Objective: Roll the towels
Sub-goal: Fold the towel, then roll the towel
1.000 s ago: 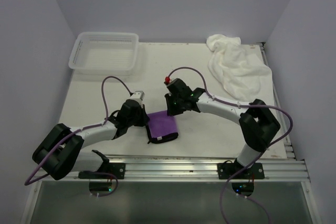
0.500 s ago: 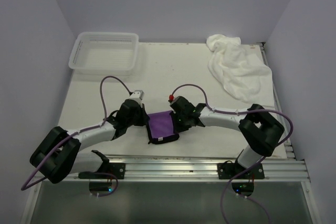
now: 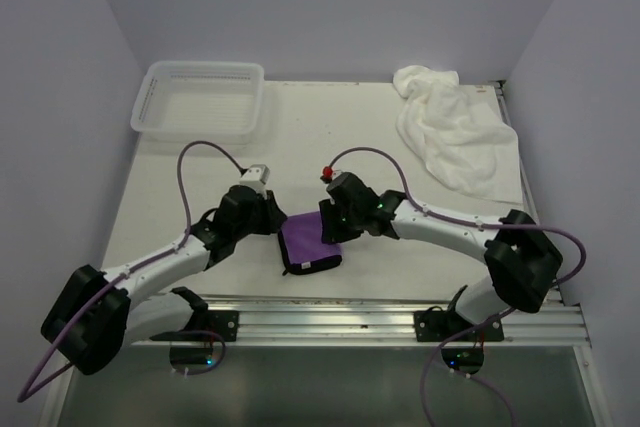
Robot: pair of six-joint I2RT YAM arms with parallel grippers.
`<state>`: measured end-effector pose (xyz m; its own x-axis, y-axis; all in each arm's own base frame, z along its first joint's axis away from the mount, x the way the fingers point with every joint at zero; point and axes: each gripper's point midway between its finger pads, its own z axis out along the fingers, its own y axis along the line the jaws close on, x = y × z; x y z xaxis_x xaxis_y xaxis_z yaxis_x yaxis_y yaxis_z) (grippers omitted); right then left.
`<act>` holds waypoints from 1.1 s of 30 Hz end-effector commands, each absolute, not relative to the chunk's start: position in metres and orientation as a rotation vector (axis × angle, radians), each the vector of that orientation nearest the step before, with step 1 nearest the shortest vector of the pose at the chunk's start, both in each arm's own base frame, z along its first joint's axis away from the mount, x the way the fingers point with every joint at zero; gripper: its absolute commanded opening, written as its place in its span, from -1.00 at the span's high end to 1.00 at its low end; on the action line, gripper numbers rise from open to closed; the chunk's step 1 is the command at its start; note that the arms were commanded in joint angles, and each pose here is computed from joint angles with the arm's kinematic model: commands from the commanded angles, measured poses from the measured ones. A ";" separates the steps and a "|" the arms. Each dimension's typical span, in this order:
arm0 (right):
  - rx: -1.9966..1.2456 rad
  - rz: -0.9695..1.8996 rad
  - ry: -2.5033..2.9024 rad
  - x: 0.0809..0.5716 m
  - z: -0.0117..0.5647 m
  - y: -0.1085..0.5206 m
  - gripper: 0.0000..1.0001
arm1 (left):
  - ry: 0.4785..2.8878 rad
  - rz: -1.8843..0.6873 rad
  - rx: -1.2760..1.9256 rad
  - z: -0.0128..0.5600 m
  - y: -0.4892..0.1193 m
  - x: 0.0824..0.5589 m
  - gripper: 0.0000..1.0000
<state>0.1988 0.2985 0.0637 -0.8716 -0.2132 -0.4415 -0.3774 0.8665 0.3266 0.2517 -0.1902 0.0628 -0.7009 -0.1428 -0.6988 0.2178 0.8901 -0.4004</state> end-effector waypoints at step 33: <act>0.249 0.883 2.542 0.176 0.053 0.277 0.12 | 2.019 -0.826 0.188 0.180 -0.224 0.285 -0.73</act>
<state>0.1719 0.2713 0.0530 -0.8968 0.2579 -0.3594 -0.0064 0.8048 0.5935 0.2742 -0.2133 0.1508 -0.6249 -0.1717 -0.7616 0.3642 0.7987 -0.4789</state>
